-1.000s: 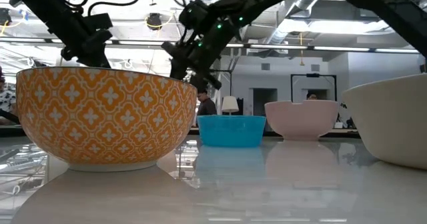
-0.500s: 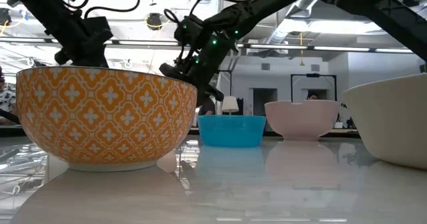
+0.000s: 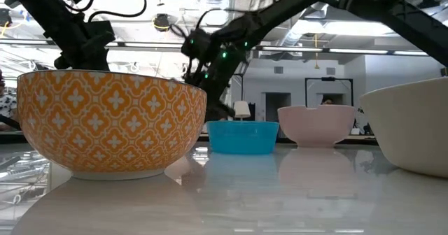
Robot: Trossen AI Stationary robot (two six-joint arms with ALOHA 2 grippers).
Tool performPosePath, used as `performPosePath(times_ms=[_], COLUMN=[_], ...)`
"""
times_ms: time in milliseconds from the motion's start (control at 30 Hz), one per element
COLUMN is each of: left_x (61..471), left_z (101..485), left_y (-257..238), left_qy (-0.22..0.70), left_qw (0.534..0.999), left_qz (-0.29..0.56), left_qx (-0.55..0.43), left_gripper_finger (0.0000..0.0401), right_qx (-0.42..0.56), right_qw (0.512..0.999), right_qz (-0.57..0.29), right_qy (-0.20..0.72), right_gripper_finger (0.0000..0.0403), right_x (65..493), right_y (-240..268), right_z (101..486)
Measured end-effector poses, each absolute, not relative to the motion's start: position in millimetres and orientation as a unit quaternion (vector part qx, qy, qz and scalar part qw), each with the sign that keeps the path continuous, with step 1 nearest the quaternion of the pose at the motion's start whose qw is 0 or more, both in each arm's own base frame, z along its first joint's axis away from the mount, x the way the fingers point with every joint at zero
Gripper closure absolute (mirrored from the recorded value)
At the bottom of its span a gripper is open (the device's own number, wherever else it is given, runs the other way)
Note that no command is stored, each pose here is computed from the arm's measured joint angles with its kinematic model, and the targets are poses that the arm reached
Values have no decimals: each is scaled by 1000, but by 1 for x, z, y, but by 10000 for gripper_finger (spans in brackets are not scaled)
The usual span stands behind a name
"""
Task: Nest bowls inside each other
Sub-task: Stack the pink bowl on top of the white bowl
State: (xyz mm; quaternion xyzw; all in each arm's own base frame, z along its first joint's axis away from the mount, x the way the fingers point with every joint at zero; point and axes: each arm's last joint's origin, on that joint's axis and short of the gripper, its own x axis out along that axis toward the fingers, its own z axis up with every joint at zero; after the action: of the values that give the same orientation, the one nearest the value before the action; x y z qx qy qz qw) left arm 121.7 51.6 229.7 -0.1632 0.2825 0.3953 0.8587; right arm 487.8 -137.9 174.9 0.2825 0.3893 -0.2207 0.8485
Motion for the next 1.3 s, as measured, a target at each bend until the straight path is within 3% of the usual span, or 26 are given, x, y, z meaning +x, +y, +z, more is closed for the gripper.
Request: performPosePath(times_ms=[200,300,400,533,800,1067,1300], left_x=[120,120,120,121,121,125,125], left_z=[229,229,229,229,230,235,236], left_y=[51,51,51,51,52,54,54], left_qy=[288,288,286,277,256,220,211], left_qw=[855,855,854,851,847,852,849], left_qz=[397,397,398,405,420,424,435], left_qx=[-168,-169,-171,-186,-201,-213,-211], left_gripper_finger=[295,295,295,295,295,295,295], right_qx=[269,256,236,213,214,284,348], right_qw=[858,859,862,857,829,784,758], right_qz=[-208,-208,-212,-230,-293,-363,-383], right_qy=[386,391,395,408,425,415,396], right_gripper_finger=[374,374,374,374,374,374,374], right_x=[484,473,447,402,293,197,164], right_y=[-136,-140,-149,-161,-192,-203,-199], right_z=[192,211,253,307,376,355,307])
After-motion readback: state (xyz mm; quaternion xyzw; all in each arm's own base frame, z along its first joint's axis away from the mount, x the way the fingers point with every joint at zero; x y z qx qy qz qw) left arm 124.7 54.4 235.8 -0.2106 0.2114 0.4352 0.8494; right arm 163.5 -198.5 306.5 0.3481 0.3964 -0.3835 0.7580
